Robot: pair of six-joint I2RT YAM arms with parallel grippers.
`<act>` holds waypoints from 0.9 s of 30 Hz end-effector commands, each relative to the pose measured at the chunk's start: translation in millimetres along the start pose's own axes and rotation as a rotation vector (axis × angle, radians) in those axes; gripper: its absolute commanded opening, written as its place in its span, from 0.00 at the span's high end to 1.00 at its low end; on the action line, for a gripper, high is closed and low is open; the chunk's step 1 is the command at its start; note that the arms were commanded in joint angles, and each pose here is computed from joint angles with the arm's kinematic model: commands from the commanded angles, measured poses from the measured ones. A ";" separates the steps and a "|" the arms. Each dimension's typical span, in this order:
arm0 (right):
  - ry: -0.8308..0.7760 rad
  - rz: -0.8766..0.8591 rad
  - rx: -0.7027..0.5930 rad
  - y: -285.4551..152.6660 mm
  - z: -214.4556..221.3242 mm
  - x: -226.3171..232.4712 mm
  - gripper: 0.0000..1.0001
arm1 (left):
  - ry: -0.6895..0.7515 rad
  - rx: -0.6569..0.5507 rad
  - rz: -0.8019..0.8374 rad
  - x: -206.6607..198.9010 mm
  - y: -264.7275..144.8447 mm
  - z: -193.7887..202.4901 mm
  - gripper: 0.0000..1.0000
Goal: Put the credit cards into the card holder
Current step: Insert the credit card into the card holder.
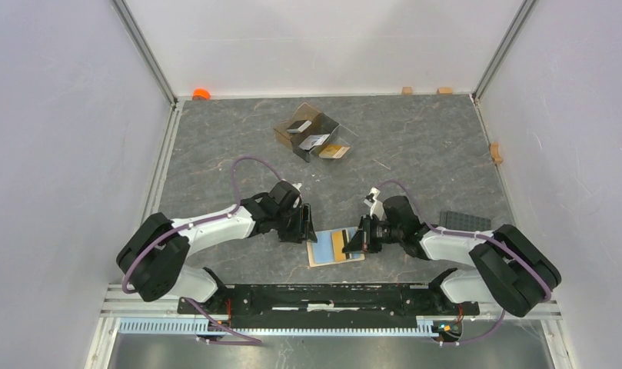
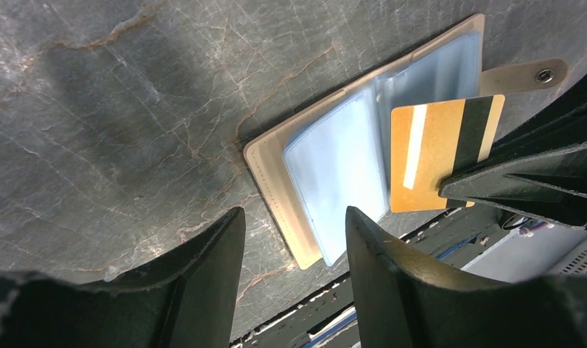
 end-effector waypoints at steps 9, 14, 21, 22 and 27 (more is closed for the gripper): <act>-0.002 0.021 -0.008 6.3 -5.0 -6.8 1.00 | 0.016 0.053 -0.006 3.2 8.7 11.1 0.49; 0.007 0.021 -0.013 8.7 -6.4 -8.0 1.00 | 0.017 0.063 -0.012 5.2 10.3 13.6 0.55; 0.016 0.035 -0.015 12.0 -8.8 -10.6 1.00 | 0.017 0.075 -0.026 9.3 12.3 18.1 0.61; 0.018 0.040 -0.014 12.6 -8.7 -11.8 1.00 | 0.016 0.076 -0.027 9.6 12.6 18.4 0.61; 0.025 0.061 -0.012 14.7 -8.0 -17.9 1.00 | 0.018 0.078 -0.032 11.0 13.1 19.3 0.63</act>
Point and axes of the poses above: each gripper's point midway between its finger pads, its own y axis out along the fingers, its own x axis along the line the jaws close on, z = x × y, the point moved 5 cm from there along -y, back along the fingers, and after that the axes turned 7 degrees about y, right-handed, at the moved point
